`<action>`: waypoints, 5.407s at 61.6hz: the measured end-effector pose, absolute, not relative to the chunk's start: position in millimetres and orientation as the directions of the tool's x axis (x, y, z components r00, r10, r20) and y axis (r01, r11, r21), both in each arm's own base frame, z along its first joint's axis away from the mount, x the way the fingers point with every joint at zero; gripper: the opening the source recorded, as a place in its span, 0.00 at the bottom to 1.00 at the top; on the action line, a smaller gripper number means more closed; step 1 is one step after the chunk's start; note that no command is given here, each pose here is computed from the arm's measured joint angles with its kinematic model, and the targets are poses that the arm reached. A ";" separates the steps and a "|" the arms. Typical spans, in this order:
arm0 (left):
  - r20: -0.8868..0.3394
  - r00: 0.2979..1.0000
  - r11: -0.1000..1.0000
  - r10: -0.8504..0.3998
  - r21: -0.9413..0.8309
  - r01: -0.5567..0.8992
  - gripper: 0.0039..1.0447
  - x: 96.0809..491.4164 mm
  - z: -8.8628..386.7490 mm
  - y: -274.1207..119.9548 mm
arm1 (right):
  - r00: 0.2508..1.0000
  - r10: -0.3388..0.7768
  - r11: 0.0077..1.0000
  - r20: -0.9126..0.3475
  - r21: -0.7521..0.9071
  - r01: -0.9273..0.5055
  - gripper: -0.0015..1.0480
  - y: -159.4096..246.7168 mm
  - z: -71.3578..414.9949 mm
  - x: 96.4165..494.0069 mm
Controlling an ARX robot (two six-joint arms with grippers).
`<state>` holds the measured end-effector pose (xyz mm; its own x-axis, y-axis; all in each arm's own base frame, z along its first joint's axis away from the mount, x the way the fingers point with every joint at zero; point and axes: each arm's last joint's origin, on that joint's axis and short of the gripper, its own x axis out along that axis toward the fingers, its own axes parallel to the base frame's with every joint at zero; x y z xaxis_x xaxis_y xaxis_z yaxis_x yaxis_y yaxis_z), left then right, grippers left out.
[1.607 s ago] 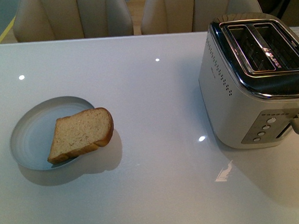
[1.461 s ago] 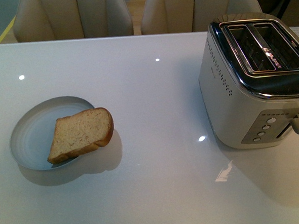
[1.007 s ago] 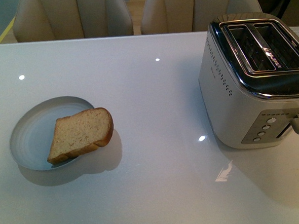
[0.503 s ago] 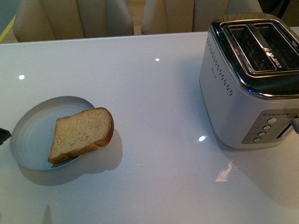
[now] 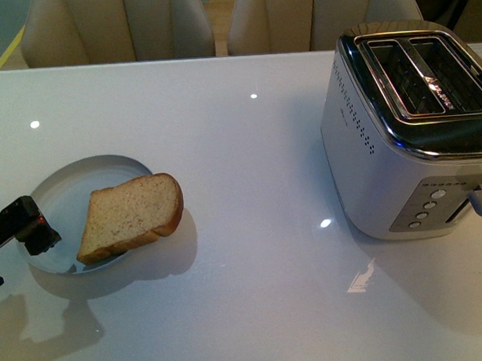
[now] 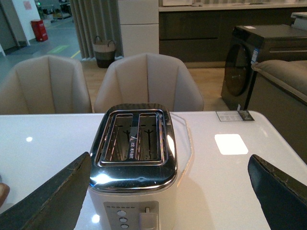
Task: Left arm holds plate, right arm toasts bread
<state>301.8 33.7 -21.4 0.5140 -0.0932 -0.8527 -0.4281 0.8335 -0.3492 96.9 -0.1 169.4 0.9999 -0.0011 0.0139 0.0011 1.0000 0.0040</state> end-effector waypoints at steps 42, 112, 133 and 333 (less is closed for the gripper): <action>-0.872 0.477 0.771 -0.108 -0.376 -0.514 0.42 331.8 -34.8 20.8 | 1.000 -0.001 1.000 0.014 0.004 0.001 0.92 -0.1 169.4 96.9; -0.770 0.569 0.604 -0.289 -0.608 -0.515 0.03 250.1 130.6 -9.7 | 1.000 -0.001 1.000 0.014 0.004 0.001 0.92 -0.1 169.4 96.9; -0.702 0.612 0.635 -0.364 -0.668 -0.388 0.03 246.5 203.3 -64.7 | 1.000 -0.001 1.000 0.014 0.004 0.001 0.92 -0.1 169.4 96.9; -0.722 0.530 0.667 -0.445 -0.662 -0.342 0.03 208.1 227.7 -124.6 | 0.859 0.185 0.981 -0.477 0.032 -0.193 0.03 16.9 286.4 297.0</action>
